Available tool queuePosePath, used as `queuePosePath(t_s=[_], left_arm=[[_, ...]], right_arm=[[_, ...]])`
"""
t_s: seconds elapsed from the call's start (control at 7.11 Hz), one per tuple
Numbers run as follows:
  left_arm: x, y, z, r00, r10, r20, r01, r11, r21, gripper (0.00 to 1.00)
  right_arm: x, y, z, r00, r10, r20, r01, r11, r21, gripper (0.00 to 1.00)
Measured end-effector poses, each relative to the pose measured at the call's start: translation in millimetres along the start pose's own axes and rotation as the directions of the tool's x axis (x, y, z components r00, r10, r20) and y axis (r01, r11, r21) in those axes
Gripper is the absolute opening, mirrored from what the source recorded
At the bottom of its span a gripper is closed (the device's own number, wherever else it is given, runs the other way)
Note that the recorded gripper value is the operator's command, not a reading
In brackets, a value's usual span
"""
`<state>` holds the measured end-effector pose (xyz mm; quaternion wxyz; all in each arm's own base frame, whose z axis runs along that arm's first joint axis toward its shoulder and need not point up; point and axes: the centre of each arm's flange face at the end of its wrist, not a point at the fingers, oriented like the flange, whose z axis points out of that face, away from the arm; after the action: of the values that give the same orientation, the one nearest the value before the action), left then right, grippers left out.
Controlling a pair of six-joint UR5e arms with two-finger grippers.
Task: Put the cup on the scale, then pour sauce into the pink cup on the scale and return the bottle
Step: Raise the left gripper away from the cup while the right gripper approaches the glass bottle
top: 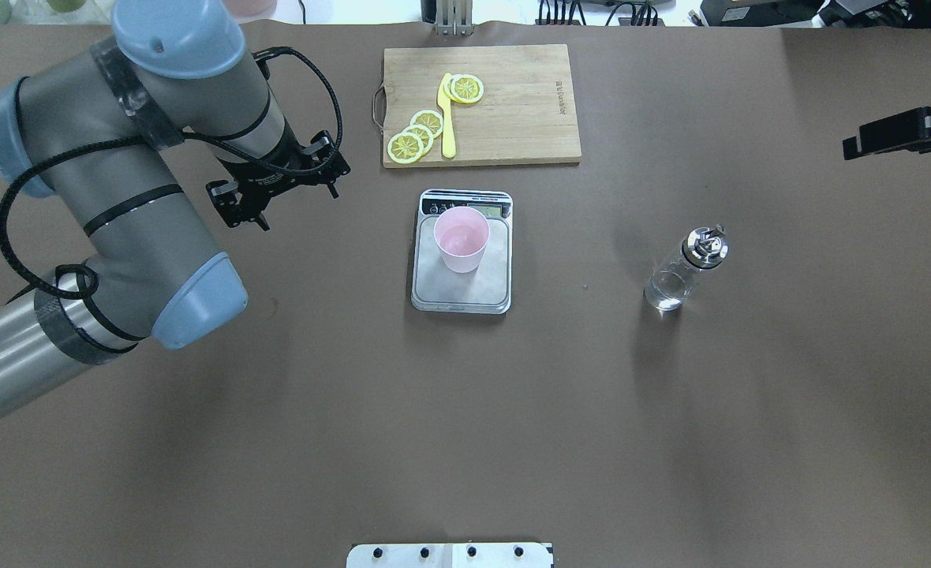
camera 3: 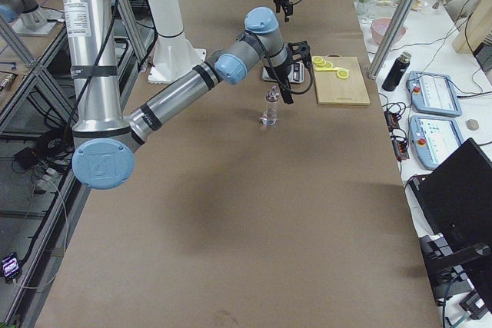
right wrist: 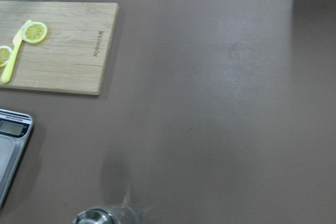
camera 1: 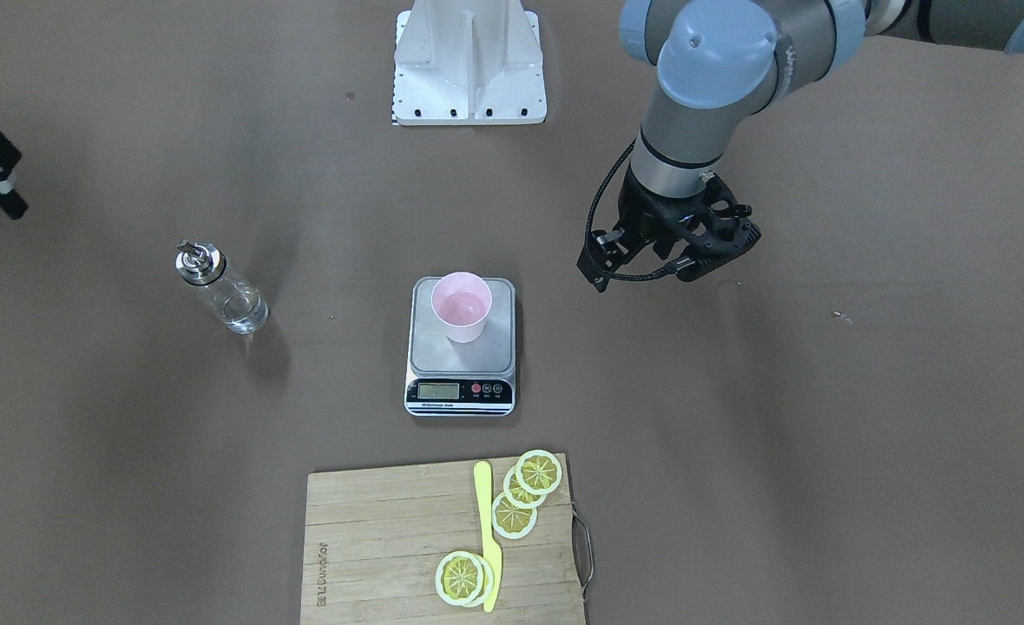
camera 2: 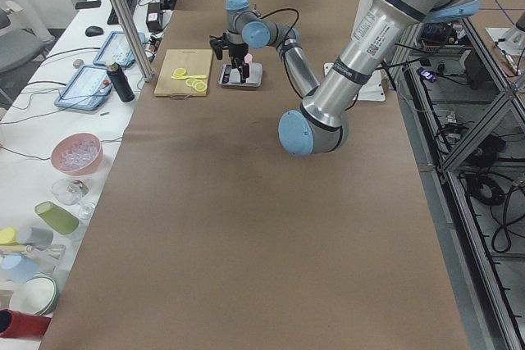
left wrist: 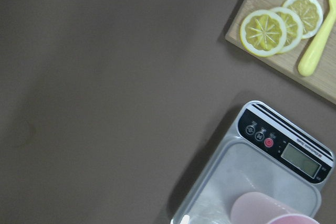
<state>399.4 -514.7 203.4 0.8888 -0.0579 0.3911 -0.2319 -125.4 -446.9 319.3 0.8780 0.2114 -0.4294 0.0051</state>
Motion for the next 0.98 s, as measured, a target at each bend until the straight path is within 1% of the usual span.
queuePosePath(t_s=[0.14, 0.28, 0.42, 0.56, 0.84, 0.98], left_arm=[[-9.4, -4.7, 4.3, 1.0, 0.003, 0.01, -0.003, 1.0, 0.003, 0.99], [-17.8, -8.9, 9.6, 1.0, 0.001, 0.02, -0.002, 1.0, 0.01, 0.99], [-26.4, -12.6, 16.4, 1.0, 0.002, 0.023, -0.002, 1.0, 0.019, 0.99], [-33.0, -15.1, 21.6, 1.0, 0.005, 0.019, -0.006, 1.0, 0.024, 0.99], [-37.0, -17.3, 25.9, 1.0, 0.007, 0.016, -0.008, 1.0, 0.029, 0.99], [-37.8, -18.2, 27.0, 1.0, 0.018, 0.018, -0.019, 0.999, 0.032, 0.99]], right_arm=[[-17.4, 19.3, 4.0, 0.999, -0.027, 0.033, 0.025, 0.999, 0.037, 1.0], [-18.7, 40.5, 9.6, 0.998, -0.035, 0.048, 0.032, 0.997, 0.069, 1.0], [-24.0, 62.6, 16.1, 0.998, -0.017, 0.056, 0.011, 0.995, 0.098, 1.0], [-38.9, 85.0, 24.8, 0.999, 0.0, 0.053, -0.007, 0.993, 0.121, 1.0], [-75.7, 128.5, 53.9, 1.0, 0.002, 0.01, -0.004, 0.985, 0.171, 1.0], [-88.6, 144.9, 67.0, 1.0, -0.008, -0.013, 0.01, 0.981, 0.195, 0.99]])
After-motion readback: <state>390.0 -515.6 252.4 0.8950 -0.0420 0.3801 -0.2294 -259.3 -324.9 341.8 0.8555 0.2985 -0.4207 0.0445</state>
